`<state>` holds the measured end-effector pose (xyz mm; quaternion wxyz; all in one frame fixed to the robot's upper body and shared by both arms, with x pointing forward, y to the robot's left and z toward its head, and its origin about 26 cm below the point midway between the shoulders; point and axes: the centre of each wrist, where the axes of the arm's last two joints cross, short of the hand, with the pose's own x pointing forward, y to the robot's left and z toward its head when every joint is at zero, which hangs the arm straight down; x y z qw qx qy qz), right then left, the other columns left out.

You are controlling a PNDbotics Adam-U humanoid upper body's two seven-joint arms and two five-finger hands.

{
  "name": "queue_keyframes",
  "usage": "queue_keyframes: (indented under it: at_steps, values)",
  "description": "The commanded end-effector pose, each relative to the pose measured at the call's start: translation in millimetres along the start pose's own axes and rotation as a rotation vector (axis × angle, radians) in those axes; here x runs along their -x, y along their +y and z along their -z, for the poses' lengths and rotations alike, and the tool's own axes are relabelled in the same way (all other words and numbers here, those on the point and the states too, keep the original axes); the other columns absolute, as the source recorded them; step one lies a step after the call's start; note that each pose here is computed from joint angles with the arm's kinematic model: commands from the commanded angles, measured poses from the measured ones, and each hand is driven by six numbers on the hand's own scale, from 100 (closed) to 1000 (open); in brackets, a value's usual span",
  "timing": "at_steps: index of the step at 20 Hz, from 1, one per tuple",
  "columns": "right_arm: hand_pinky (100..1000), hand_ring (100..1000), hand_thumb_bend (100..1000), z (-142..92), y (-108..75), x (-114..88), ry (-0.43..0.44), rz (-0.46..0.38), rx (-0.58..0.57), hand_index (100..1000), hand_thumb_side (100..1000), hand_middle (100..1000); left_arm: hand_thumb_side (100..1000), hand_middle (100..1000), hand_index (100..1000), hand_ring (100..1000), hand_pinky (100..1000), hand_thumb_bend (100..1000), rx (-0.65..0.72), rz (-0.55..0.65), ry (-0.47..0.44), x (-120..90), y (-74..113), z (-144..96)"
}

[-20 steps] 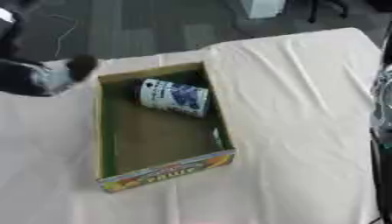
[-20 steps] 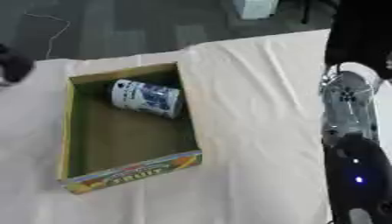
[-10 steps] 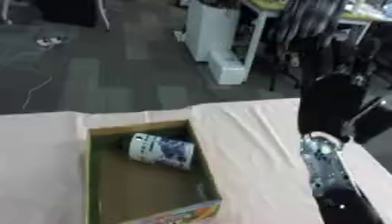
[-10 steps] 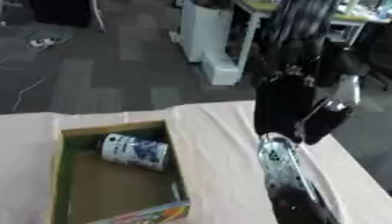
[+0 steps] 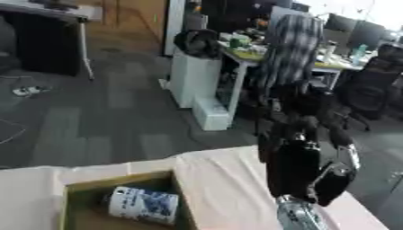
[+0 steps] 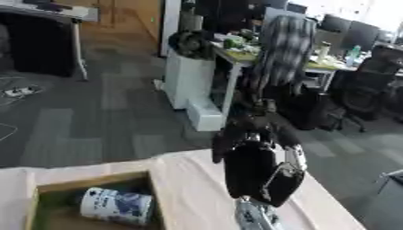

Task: Pick up objects on the table and place them in the box.

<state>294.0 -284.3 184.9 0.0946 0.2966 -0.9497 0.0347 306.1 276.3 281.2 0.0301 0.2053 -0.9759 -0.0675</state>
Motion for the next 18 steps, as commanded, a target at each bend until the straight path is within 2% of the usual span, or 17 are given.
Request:
queue_keyframes:
  at_steps: [1, 2, 5, 8, 10, 12, 13, 14, 15, 16, 17, 18]
  values:
    - [275, 423, 100, 13.5, 0.3, -1.3, -0.032, 0.01, -0.037, 661, 912, 475, 887, 602, 832, 489, 354, 156, -0.001, 0.031, 0.017, -3.0, 3.4, 3.2]
    - [277, 423, 100, 15.7, 0.8, -0.3, -0.036, 0.018, -0.036, 660, 914, 474, 885, 600, 813, 497, 372, 100, -0.001, 0.032, 0.017, -2.8, 4.0, 1.7]
    - [279, 423, 100, 22.5, 2.1, 2.0, -0.049, 0.037, -0.033, 659, 916, 474, 844, 600, 802, 498, 373, 100, 0.009, 0.041, 0.009, -2.1, 5.2, -4.8]
    - [278, 423, 100, 24.4, 2.4, 2.6, -0.046, 0.042, -0.038, 659, 915, 475, 723, 596, 781, 497, 368, 100, 0.014, 0.045, 0.011, -2.3, 4.1, -8.0]
    - [277, 423, 100, 24.6, 2.8, 2.9, -0.04, 0.044, -0.05, 658, 915, 474, 683, 591, 747, 491, 357, 100, 0.012, 0.039, 0.0, -2.5, 3.4, -7.6]
    - [277, 423, 100, 24.4, 2.9, 3.0, -0.039, 0.044, -0.054, 660, 914, 475, 664, 580, 706, 462, 313, 100, 0.005, 0.035, -0.017, -2.4, 3.8, -7.1]
    - [277, 423, 100, 24.2, 2.8, 2.9, -0.038, 0.044, -0.052, 660, 915, 475, 668, 584, 711, 466, 319, 100, -0.003, 0.039, -0.026, -2.2, 4.5, -6.7]
    - [277, 423, 100, 24.2, 2.7, 2.8, -0.038, 0.044, -0.051, 660, 914, 475, 651, 451, 619, 349, 188, 100, -0.012, 0.043, -0.034, -2.1, 4.9, -6.3]
    - [277, 423, 100, 24.0, 2.6, 2.6, -0.038, 0.044, -0.051, 660, 915, 475, 645, 298, 530, 232, 100, 100, -0.025, 0.051, -0.042, -2.0, 5.6, -5.7]
    - [277, 423, 100, 23.9, 2.5, 2.6, -0.038, 0.044, -0.052, 660, 914, 474, 644, 140, 446, 128, 100, 100, -0.035, 0.059, -0.047, -1.9, 5.8, -5.3]
    - [277, 423, 100, 23.9, 2.6, 2.6, -0.037, 0.044, -0.053, 659, 915, 474, 648, 100, 401, 100, 100, 100, -0.043, 0.07, -0.057, -1.9, 6.3, -4.5]
    - [277, 423, 100, 23.9, 2.6, 2.6, -0.037, 0.044, -0.054, 659, 915, 474, 652, 100, 377, 100, 100, 100, -0.049, 0.081, -0.066, -1.9, 6.3, -4.2]
